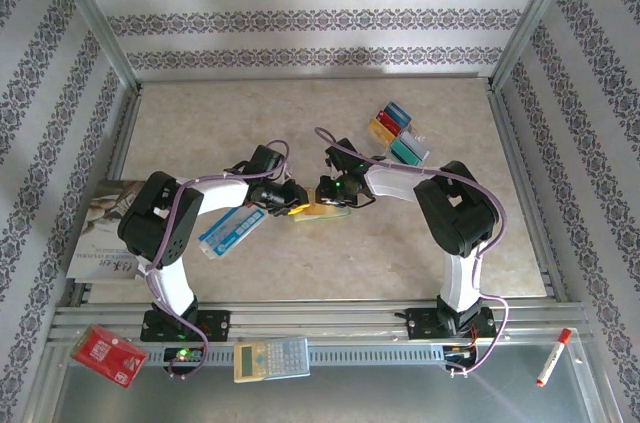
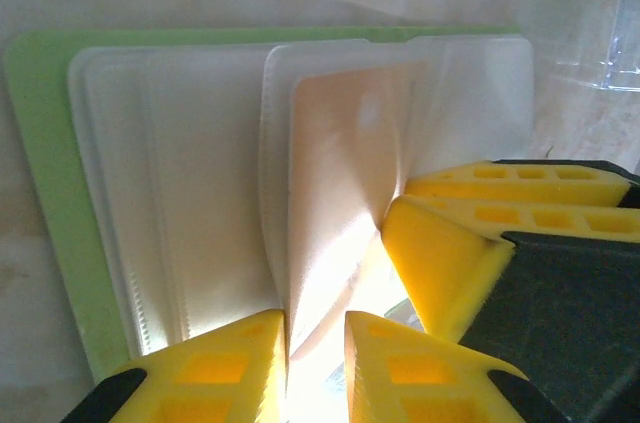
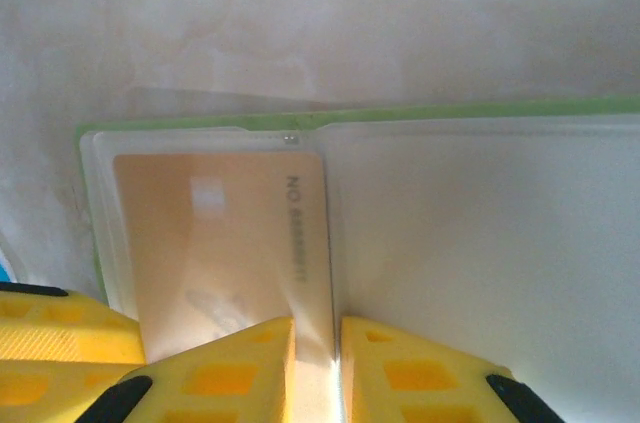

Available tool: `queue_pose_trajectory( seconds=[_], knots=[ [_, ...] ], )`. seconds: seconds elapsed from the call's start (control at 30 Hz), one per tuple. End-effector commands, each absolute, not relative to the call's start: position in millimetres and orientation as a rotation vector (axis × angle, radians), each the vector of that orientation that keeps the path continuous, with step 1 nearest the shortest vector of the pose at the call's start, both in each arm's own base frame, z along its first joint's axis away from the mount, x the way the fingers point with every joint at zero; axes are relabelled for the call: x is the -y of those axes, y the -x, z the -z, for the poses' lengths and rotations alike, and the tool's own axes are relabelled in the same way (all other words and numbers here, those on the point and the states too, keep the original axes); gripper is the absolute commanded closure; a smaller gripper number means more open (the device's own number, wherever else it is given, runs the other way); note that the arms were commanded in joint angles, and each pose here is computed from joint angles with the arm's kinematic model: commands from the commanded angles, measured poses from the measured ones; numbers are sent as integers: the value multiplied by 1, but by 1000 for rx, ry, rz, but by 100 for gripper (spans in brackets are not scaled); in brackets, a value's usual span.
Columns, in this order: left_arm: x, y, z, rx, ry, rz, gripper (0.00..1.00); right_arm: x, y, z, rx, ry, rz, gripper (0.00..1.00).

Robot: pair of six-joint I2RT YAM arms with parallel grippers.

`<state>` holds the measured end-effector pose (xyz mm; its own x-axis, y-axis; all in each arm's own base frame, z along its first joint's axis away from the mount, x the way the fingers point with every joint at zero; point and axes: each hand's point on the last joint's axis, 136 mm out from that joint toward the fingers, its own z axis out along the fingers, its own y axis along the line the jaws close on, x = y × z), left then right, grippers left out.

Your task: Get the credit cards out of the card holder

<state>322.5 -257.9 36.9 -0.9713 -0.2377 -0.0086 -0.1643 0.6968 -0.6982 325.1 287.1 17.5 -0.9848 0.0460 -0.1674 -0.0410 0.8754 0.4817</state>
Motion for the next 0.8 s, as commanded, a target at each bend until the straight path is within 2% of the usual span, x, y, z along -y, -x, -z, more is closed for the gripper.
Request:
queue_pose_trajectory(
  seconds=[0.0,0.3,0.53,0.63,0.77],
  knots=[
    [281,-330,-70,-2686,223,1310,77,-266,-311,14,-2959,-39,-598,78],
    [292,-332,-82,-2640,161,1414,77,-275,-327,-18,-2850,-96,-753,79],
    [294,-336,-87,-2615,160,1432,76,-273,-329,-21,-2835,-159,-804,81],
    [292,-337,-83,-2632,181,1410,73,-274,-327,-21,-2836,-169,-824,81],
    [284,-337,-70,-2686,226,1312,75,-274,-326,-19,-2840,-175,-831,81]
  ],
)
